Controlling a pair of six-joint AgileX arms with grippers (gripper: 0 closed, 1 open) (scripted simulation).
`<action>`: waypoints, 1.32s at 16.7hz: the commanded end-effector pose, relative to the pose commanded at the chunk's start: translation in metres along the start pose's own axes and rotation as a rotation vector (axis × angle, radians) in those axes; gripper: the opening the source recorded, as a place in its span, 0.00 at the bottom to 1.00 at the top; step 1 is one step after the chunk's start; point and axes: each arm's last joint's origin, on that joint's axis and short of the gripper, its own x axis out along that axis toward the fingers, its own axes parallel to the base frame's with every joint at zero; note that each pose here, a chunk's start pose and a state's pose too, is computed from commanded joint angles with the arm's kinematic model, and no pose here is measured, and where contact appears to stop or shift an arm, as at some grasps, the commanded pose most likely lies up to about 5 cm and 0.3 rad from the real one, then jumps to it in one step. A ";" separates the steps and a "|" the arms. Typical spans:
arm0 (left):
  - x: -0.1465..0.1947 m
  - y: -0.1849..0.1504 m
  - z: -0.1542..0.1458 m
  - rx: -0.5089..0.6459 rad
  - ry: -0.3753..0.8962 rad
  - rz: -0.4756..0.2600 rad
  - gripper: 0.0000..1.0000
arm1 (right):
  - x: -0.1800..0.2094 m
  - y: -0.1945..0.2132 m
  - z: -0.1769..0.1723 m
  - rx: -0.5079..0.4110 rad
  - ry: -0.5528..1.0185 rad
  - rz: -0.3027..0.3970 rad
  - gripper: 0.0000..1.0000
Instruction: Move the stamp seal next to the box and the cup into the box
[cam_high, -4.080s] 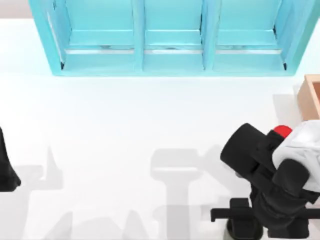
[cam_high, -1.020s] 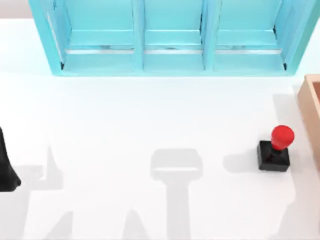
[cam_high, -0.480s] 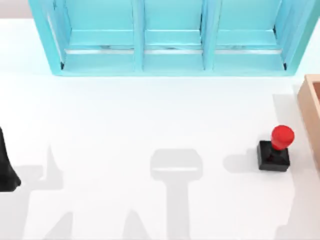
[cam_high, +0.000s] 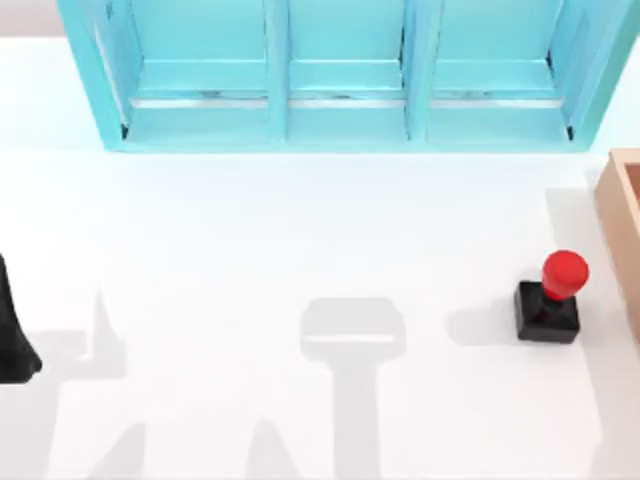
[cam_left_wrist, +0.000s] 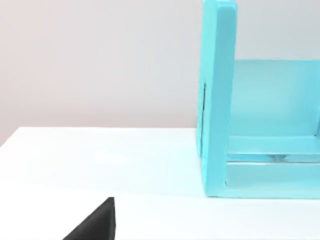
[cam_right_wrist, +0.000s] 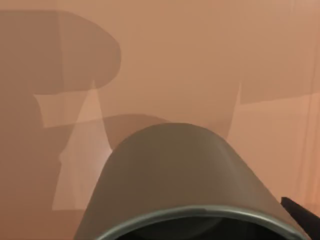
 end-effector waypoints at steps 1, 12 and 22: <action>0.000 0.000 0.000 0.000 0.000 0.000 1.00 | 0.000 0.000 0.000 0.000 0.000 0.000 0.00; 0.000 0.000 0.000 0.000 0.000 0.000 1.00 | 0.000 0.000 0.000 0.000 0.000 0.000 0.83; 0.000 0.000 0.000 0.000 0.000 0.000 1.00 | 0.000 0.000 0.000 0.000 0.000 0.000 1.00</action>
